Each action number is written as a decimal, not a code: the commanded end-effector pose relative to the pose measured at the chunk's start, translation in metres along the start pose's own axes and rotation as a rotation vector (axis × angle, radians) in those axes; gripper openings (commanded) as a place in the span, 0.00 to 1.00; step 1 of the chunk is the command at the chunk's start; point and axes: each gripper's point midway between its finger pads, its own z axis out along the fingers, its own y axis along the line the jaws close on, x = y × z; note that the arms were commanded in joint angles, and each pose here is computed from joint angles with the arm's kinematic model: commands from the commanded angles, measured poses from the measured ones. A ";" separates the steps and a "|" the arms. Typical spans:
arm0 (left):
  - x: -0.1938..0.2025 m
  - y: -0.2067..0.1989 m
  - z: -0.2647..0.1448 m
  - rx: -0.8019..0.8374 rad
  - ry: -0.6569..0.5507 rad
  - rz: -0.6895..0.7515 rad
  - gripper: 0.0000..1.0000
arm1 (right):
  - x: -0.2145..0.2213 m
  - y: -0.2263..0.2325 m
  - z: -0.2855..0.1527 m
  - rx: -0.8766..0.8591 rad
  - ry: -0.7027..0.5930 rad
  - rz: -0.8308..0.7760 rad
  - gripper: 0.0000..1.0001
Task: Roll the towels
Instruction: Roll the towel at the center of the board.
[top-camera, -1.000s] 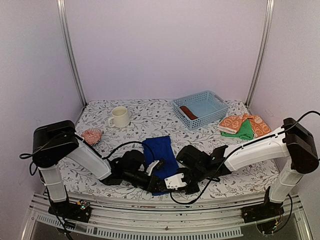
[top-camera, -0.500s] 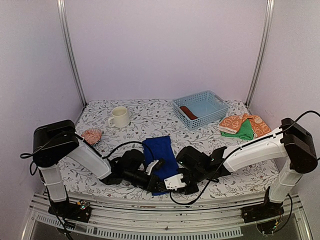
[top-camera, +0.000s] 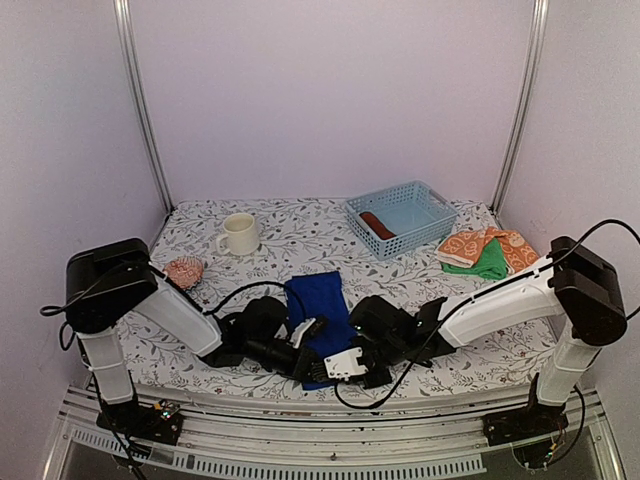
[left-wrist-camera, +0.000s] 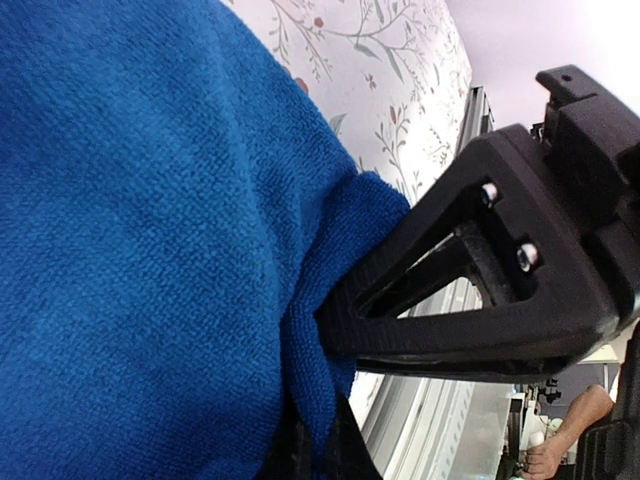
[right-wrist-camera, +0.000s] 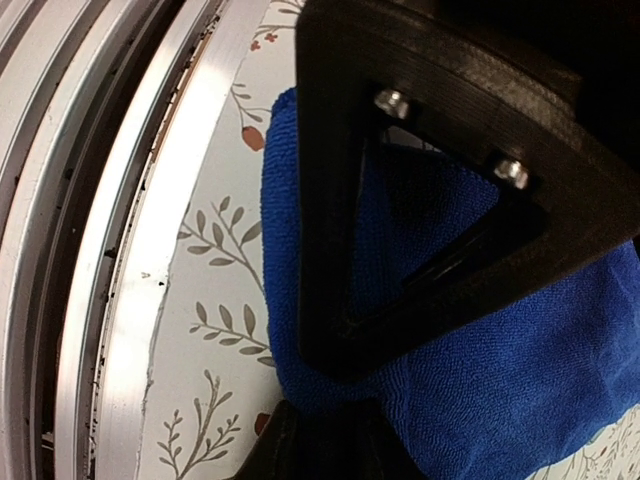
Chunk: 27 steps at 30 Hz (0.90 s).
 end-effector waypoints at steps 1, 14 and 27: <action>-0.002 0.015 -0.018 -0.059 -0.031 0.000 0.05 | 0.065 0.036 0.018 -0.119 0.220 0.052 0.14; -0.007 0.011 -0.105 -0.399 -0.392 0.328 0.36 | 0.025 0.066 -0.015 -0.564 0.104 0.326 0.03; 0.033 -0.064 -0.053 -0.582 -0.287 1.031 0.40 | 0.024 0.016 -0.009 -0.949 0.063 0.781 0.03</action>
